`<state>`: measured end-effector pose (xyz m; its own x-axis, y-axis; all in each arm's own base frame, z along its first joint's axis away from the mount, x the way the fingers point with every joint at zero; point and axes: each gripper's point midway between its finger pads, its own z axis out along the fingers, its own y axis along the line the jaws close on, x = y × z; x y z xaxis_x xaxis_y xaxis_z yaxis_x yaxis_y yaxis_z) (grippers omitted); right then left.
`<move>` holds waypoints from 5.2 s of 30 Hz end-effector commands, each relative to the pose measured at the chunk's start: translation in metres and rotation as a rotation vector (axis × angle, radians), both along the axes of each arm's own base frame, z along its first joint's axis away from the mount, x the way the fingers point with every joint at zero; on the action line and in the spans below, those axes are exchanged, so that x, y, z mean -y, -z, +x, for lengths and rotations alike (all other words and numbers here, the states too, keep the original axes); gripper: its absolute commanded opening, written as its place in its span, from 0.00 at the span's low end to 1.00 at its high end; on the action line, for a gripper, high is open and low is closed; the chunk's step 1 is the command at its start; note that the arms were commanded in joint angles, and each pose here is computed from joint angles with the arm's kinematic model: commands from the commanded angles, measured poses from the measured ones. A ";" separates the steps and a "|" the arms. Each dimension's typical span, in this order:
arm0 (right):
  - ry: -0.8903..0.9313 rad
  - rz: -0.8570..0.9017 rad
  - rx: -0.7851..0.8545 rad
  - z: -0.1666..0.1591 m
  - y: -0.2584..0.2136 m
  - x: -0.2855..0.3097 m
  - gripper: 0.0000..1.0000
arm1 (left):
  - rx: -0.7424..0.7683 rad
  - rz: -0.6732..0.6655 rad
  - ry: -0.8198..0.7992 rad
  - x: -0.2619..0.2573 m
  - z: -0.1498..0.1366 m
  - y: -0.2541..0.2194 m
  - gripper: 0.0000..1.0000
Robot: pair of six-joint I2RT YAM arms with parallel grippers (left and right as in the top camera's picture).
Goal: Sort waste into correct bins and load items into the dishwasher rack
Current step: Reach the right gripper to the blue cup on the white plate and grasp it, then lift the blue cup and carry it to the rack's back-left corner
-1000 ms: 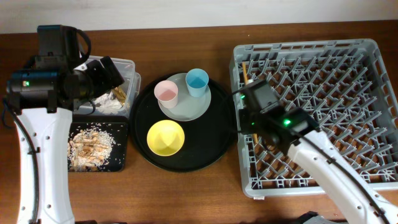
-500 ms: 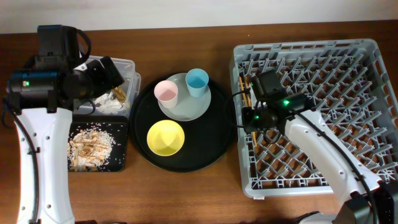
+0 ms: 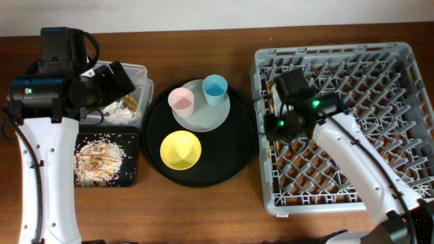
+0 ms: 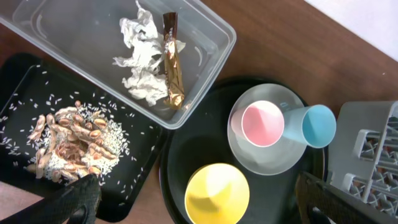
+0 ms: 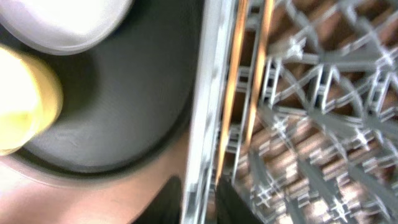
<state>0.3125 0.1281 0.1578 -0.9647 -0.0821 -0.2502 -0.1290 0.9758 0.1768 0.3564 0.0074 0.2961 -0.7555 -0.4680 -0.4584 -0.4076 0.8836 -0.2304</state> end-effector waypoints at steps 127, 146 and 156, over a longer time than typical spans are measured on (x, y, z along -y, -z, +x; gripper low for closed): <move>-0.447 1.156 0.348 0.136 -0.050 0.003 0.04 | 0.016 0.005 0.015 0.000 0.000 -0.005 0.99; -0.399 0.884 0.223 0.140 0.013 -0.005 0.04 | 0.016 0.005 0.015 0.000 0.000 -0.005 0.99; -0.318 0.641 0.087 0.131 0.055 0.019 0.04 | 0.016 0.005 0.015 0.000 0.000 -0.005 0.99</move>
<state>0.4445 0.1325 0.1520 -0.8542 -0.0855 -0.5128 -0.5033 0.3831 0.7745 0.3566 0.0074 0.2962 -0.7552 -0.4680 -0.4590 -0.4074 0.8836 -0.2307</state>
